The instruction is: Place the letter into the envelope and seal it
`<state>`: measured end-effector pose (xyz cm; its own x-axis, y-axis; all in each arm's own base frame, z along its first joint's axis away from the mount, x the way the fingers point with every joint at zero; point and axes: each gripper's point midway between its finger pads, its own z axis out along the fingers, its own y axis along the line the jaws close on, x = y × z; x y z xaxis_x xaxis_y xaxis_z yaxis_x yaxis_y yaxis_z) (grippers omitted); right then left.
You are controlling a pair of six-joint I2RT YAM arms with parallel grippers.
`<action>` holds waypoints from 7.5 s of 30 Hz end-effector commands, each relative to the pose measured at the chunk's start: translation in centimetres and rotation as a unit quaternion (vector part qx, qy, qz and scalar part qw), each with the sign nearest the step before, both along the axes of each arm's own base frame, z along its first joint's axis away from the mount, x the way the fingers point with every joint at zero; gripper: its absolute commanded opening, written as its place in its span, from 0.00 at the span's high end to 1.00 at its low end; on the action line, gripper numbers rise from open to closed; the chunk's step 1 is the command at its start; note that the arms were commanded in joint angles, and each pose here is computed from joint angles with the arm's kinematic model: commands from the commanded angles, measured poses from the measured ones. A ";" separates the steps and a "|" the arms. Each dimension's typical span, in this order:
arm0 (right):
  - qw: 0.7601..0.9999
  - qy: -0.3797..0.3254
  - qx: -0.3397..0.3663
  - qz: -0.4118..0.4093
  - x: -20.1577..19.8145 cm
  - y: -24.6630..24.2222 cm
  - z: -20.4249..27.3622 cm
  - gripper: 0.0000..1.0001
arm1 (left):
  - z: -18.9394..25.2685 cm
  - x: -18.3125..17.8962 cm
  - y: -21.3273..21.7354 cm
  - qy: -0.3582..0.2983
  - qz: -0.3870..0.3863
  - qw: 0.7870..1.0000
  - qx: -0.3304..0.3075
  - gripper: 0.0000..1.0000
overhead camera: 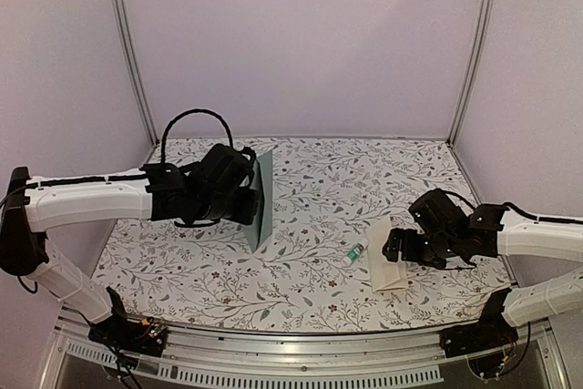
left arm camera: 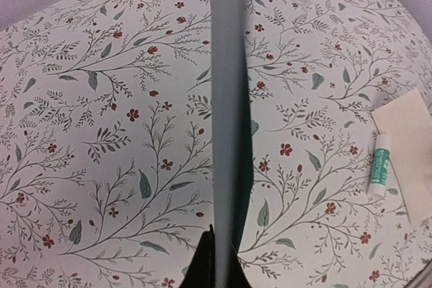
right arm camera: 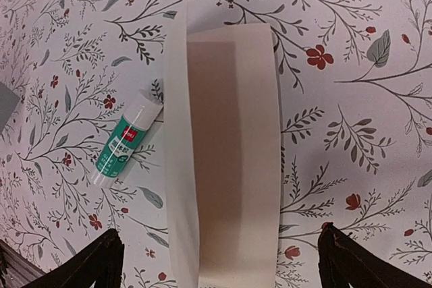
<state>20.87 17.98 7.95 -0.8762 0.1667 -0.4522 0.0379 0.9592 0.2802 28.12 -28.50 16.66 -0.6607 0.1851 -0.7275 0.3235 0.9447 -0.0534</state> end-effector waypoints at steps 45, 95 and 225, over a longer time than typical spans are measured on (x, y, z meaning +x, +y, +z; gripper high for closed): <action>0.965 0.038 0.260 0.029 -0.4 -0.1 -5.3 0.54 | 0.0 -0.5 -0.8 -0.011 -0.024 1.000 -0.008 1.00; 0.932 -0.164 0.289 0.147 -0.4 8.9 14.5 1.00 | 2.7 1.3 -8.4 -0.009 -0.066 0.995 -0.079 1.00; 0.937 -0.315 -0.067 0.133 7.6 24.0 9.8 1.00 | 0.5 3.2 -8.8 0.031 -0.084 0.995 -0.033 1.00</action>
<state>27.47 42.20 17.63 -0.4675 -0.1282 -0.8746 -0.3546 0.9335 0.0526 32.49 -35.92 15.70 -0.6814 0.2250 -0.6964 0.4048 0.9087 -0.1024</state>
